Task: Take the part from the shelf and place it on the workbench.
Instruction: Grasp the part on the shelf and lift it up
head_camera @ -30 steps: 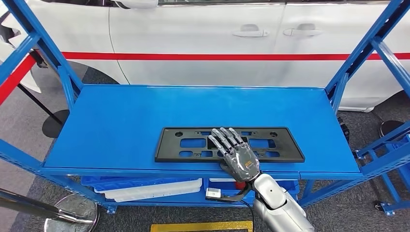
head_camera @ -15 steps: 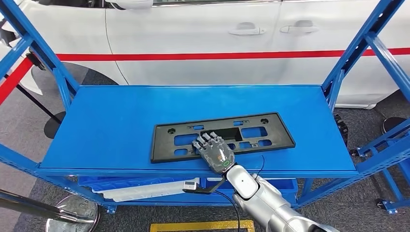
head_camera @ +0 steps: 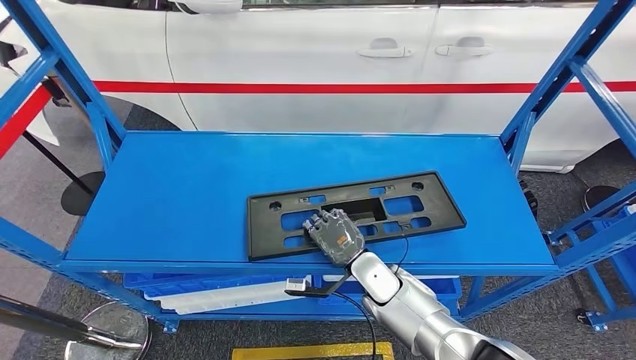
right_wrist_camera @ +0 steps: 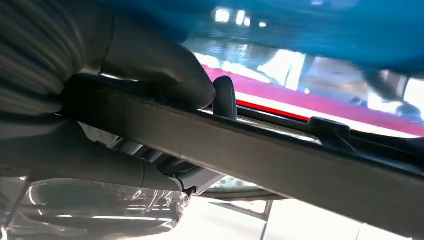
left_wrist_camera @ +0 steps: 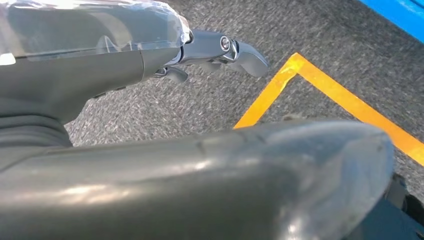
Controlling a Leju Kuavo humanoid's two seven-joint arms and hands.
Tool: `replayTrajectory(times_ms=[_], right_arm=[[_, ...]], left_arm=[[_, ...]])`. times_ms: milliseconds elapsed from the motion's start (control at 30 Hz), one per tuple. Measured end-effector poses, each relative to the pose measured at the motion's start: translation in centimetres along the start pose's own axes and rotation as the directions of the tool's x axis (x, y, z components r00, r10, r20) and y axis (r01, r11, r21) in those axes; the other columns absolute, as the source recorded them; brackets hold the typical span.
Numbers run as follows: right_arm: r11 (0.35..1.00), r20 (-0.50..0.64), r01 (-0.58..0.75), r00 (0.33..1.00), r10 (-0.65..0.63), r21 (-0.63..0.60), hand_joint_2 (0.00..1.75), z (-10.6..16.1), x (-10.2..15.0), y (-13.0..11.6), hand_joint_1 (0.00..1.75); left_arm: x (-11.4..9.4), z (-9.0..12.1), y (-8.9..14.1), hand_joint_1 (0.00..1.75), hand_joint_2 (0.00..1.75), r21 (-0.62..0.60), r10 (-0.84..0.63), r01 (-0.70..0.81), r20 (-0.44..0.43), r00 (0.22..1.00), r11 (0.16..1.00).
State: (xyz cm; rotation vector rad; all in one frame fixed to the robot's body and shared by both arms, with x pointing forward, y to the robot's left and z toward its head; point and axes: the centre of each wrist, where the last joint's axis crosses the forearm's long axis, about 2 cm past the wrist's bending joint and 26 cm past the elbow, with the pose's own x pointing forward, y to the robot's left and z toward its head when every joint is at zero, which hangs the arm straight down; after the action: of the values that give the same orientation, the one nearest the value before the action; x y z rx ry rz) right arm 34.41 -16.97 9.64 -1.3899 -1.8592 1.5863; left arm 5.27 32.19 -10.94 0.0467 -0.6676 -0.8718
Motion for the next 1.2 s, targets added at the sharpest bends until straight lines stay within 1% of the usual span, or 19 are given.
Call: replayTrajectory(times_ms=[133,267,367,467,533,633,700,733,767,800,867,900,933,967,1000,1067,1133,1200], right_arm=[[1.000,0.005,-0.003,1.000,0.003,0.020,1.75,0.0,0.0,0.0,1.75],[1.000,0.014,0.000,1.000,-0.001,0.021,1.75,0.1,0.1,0.0,1.75],[1.000,0.024,0.005,1.000,-0.005,0.002,1.75,0.0,0.1,-0.3,1.75],[0.999,0.034,0.022,0.999,-0.021,-0.028,1.75,0.1,0.1,-0.7,1.75],[0.996,0.035,0.056,0.998,-0.053,-0.063,1.75,0.2,-0.1,-1.2,1.75],[0.971,0.040,0.179,0.984,-0.175,-0.157,1.75,0.3,-0.8,-2.7,1.75],[0.922,0.064,0.304,0.953,-0.297,-0.239,1.75,0.5,-1.5,-3.8,1.75],[0.878,0.092,0.385,0.923,-0.375,-0.283,1.75,0.6,-2.1,-4.4,1.75],[0.809,0.134,0.484,0.874,-0.468,-0.334,1.75,0.7,-2.7,-5.2,1.75],[0.717,0.185,0.584,0.808,-0.560,-0.381,1.75,0.7,-3.3,-6.1,1.75],[0.464,0.318,0.767,0.618,-0.719,-0.444,1.75,0.4,-4.5,-8.8,1.75],[0.349,0.384,0.829,0.523,-0.761,-0.437,1.75,0.4,-4.8,-10.3,1.75],[0.255,0.451,0.875,0.439,-0.777,-0.413,1.75,0.4,-5.0,-11.9,1.75],[0.188,0.511,0.908,0.371,-0.775,-0.375,1.75,0.6,-5.1,-13.4,1.75],[0.135,0.566,0.936,0.307,-0.765,-0.326,1.75,0.8,-4.9,-14.7,1.75],[0.043,0.667,0.980,0.164,-0.727,-0.193,1.75,1.1,-4.5,-17.2,1.75],[-0.043,0.741,0.999,-0.010,-0.672,-0.026,1.75,1.4,-4.1,-19.4,1.75],[-0.129,0.776,0.983,-0.182,-0.604,0.130,1.75,1.6,-4.0,-20.8,1.75]], left_arm=[[0.1,-0.1,0.1,0.00,0.00,0.000,0.002,-0.002,0.021,1.000,1.000],[0.0,0.0,0.1,0.00,1.75,-0.015,0.009,-0.007,0.095,0.995,1.000],[0.1,-0.1,0.1,0.00,1.75,-0.017,0.010,-0.008,0.131,0.991,1.000],[0.1,-0.1,0.1,0.00,1.75,-0.019,0.011,-0.009,0.137,0.991,1.000],[0.1,-0.1,0.2,0.00,1.75,-0.021,0.011,-0.009,0.147,0.989,1.000],[0.1,-0.1,0.3,0.00,1.75,-0.018,0.010,-0.007,0.148,0.989,1.000],[0.0,-0.1,0.3,0.00,1.75,-0.018,0.009,-0.006,0.137,0.991,1.000],[0.0,-0.1,0.4,0.00,1.75,-0.020,0.009,-0.007,0.129,0.992,1.000],[-0.1,-0.1,0.5,0.00,1.75,-0.022,0.010,-0.007,0.121,0.993,1.000],[-0.1,-0.1,0.7,0.00,1.75,-0.024,0.010,-0.008,0.114,0.993,1.000],[-0.2,-0.1,1.0,0.00,1.75,-0.023,0.010,-0.007,0.105,0.994,1.000],[-0.1,-0.2,1.1,0.00,1.75,-0.022,0.009,-0.006,0.104,0.995,1.000],[-0.1,-0.2,1.2,0.00,1.75,-0.020,0.008,-0.006,0.102,0.995,1.000],[-0.1,-0.2,1.3,0.00,1.75,-0.019,0.007,-0.005,0.101,0.995,1.000],[-0.1,-0.2,1.4,0.00,1.75,-0.018,0.007,-0.005,0.102,0.995,1.000],[0.0,-0.3,1.5,0.00,1.75,-0.016,0.006,-0.004,0.107,0.994,1.000],[0.1,-0.4,1.6,0.00,1.75,-0.013,0.004,-0.003,0.114,0.993,1.000],[0.1,-0.4,1.6,0.00,1.75,-0.011,0.004,-0.002,0.120,0.993,1.000]])
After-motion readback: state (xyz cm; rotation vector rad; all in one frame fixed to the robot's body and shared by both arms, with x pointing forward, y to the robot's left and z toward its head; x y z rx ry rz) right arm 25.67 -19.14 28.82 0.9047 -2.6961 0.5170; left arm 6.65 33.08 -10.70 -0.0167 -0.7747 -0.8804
